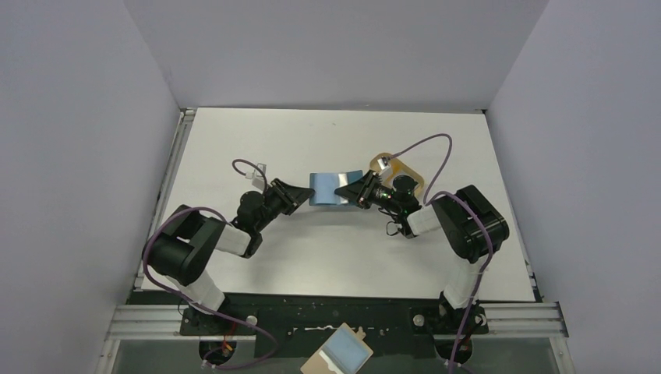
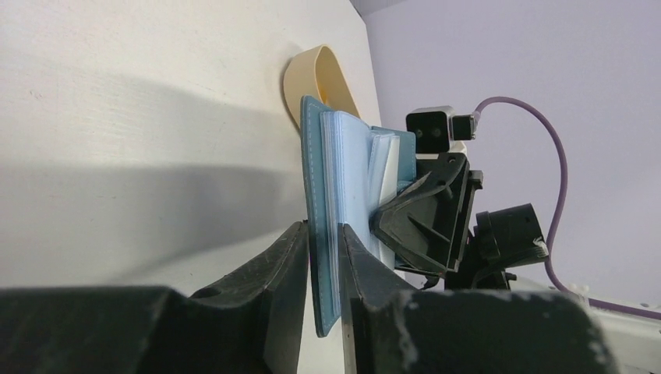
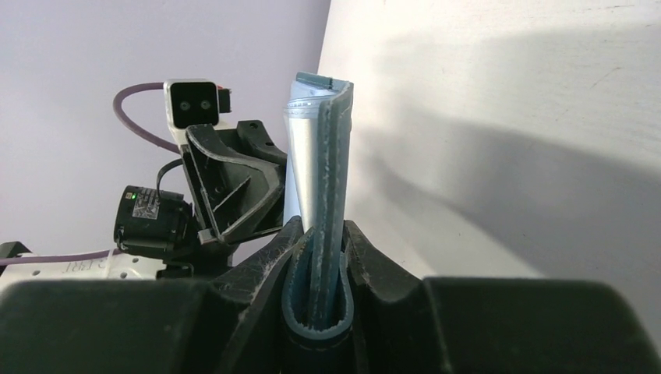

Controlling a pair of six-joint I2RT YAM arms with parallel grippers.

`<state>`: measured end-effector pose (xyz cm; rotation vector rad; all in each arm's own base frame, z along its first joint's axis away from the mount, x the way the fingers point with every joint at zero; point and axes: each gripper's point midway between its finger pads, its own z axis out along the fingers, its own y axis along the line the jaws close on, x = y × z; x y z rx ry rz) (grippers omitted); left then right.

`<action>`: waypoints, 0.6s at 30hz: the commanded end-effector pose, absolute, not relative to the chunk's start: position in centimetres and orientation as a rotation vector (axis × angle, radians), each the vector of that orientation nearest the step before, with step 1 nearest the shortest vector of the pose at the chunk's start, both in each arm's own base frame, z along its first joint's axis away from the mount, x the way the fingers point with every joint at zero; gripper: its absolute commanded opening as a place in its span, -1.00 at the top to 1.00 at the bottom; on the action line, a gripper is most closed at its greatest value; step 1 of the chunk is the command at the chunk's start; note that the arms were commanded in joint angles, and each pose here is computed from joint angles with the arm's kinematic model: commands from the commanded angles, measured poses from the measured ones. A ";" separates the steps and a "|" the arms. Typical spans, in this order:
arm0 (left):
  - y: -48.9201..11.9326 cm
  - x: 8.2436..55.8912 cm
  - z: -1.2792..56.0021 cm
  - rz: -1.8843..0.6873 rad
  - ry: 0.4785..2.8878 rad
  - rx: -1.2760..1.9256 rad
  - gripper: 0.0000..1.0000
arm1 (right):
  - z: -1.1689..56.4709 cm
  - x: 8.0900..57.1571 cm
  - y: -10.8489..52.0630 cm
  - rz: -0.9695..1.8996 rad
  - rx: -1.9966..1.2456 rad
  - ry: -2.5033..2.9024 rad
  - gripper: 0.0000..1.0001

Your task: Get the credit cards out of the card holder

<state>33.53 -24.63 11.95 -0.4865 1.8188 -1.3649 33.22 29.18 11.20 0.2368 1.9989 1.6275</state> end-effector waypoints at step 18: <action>-23.2 33.2 13.7 -1.222 1.808 -0.392 1.00 | 7.4 32.9 27.6 1.051 0.052 2.329 -0.38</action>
